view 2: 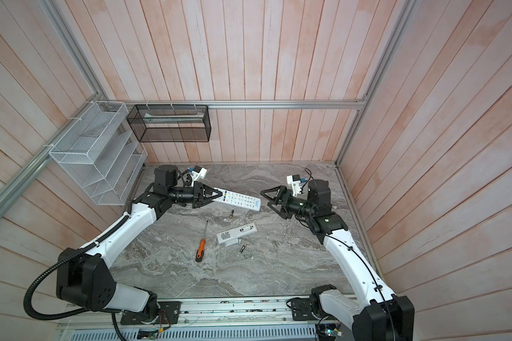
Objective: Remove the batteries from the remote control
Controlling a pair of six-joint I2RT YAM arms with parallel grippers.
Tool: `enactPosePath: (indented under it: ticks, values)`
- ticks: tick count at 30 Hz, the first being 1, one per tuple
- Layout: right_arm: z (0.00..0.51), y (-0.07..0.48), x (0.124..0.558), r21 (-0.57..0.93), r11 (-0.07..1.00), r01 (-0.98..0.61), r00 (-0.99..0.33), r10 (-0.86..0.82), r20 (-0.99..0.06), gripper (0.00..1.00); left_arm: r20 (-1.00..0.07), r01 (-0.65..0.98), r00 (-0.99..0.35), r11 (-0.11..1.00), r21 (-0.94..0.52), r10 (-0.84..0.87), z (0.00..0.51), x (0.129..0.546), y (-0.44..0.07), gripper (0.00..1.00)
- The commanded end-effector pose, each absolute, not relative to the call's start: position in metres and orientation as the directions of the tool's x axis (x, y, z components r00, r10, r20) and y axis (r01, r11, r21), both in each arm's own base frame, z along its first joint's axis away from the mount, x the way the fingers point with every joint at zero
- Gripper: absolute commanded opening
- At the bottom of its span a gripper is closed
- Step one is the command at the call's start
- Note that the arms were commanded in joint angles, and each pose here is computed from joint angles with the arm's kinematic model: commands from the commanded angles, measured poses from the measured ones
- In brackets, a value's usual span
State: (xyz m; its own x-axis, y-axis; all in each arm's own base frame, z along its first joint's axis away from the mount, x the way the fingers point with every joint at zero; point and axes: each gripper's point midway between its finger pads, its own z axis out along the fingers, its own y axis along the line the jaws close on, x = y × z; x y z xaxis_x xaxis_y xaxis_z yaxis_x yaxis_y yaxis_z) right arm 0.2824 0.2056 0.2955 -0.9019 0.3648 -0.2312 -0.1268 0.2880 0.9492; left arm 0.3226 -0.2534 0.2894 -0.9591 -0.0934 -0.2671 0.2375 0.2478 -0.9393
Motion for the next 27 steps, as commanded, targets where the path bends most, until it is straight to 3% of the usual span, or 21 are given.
enactPosePath:
  ticks: [1,4,13,19,27]
  values:
    - [0.308,0.214,0.267,0.967,0.177,-0.182,-0.928,0.293,-0.229,0.70,-0.304,0.296,-0.950,0.106,-0.949,-0.068,0.330,0.310,-0.257,0.18]
    - [0.312,0.217,0.266,0.966,0.153,-0.208,-0.930,0.274,-0.244,0.60,-0.279,0.275,-0.959,0.072,-0.959,-0.058,0.336,0.307,-0.258,0.19]
    - [0.312,0.223,0.273,0.957,0.163,-0.240,-0.937,0.217,-0.272,0.60,-0.250,0.248,-0.967,0.050,-0.968,-0.040,0.338,0.303,-0.258,0.19]
    - [0.323,0.228,0.278,0.955,0.124,-0.268,-0.935,0.204,-0.289,0.47,-0.236,0.235,-0.971,0.046,-0.971,-0.023,0.334,0.301,-0.259,0.19]
    - [0.326,0.240,0.273,0.953,0.098,-0.287,-0.943,0.148,-0.299,0.46,-0.220,0.219,-0.976,0.032,-0.975,-0.004,0.331,0.300,-0.263,0.19]
